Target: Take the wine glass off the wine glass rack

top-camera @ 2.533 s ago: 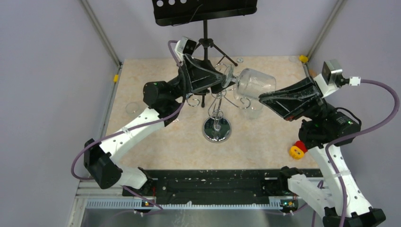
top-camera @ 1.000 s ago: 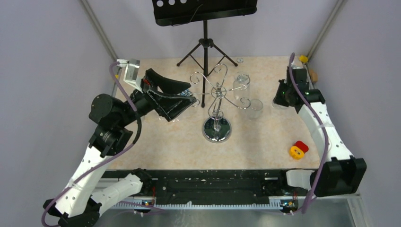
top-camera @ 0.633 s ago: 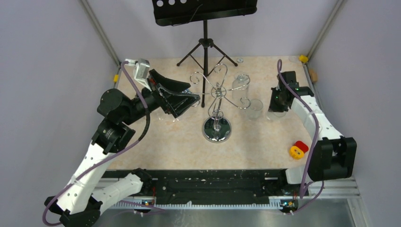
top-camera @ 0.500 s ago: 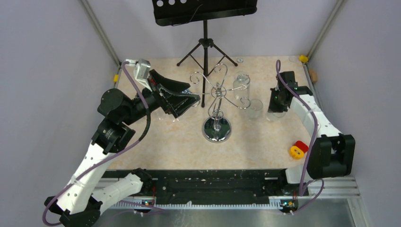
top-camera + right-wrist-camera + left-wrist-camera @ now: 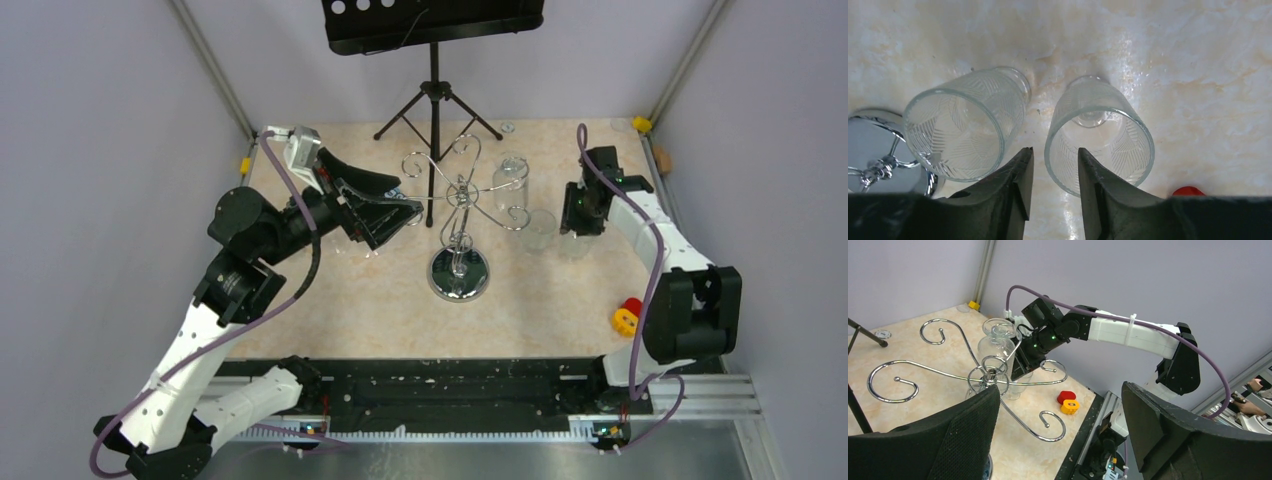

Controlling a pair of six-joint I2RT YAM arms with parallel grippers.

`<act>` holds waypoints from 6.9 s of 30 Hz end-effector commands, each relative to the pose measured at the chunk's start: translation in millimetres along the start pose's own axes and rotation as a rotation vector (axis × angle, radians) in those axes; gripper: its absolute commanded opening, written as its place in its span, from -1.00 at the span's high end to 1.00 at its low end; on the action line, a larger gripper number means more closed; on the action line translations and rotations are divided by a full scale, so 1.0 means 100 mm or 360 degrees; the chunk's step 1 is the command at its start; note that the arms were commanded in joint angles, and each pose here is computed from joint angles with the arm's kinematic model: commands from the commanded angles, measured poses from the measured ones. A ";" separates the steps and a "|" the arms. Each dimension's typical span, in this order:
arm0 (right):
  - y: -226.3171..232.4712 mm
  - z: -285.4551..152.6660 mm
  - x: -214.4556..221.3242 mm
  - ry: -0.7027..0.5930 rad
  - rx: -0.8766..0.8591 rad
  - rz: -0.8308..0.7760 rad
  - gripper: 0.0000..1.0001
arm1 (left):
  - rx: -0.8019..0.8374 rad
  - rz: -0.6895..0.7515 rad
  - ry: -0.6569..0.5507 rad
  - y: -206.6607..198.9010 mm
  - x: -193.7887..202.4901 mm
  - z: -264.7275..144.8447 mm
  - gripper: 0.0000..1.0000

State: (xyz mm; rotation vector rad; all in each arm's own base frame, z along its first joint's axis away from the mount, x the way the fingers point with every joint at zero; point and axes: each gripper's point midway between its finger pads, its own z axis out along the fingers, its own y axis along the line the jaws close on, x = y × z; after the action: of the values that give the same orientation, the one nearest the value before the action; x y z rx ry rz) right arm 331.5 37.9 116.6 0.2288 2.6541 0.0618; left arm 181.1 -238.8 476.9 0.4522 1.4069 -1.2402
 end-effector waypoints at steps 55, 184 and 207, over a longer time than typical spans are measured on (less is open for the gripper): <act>1.79 -2.68 -1.07 -0.0915 -0.1740 0.0285 0.21 | -0.0319 0.0084 -0.0330 0.24 -0.40 -0.20 -0.81; 1.45 -4.10 -0.86 -0.1527 -0.1713 0.0285 1.00 | 0.0200 -0.0180 -0.0066 -0.16 -0.12 0.22 -0.95; 1.92 -4.49 -0.17 -0.1143 -0.2334 -0.0374 1.00 | 0.0635 -0.0533 0.0064 -0.76 -0.18 0.85 -0.21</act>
State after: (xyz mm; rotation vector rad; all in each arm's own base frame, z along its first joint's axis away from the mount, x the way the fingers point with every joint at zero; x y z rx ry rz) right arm 185.6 221.8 509.2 -0.3596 1.5247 1.4053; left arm 175.9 -337.6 510.4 0.4999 1.4201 -1.7810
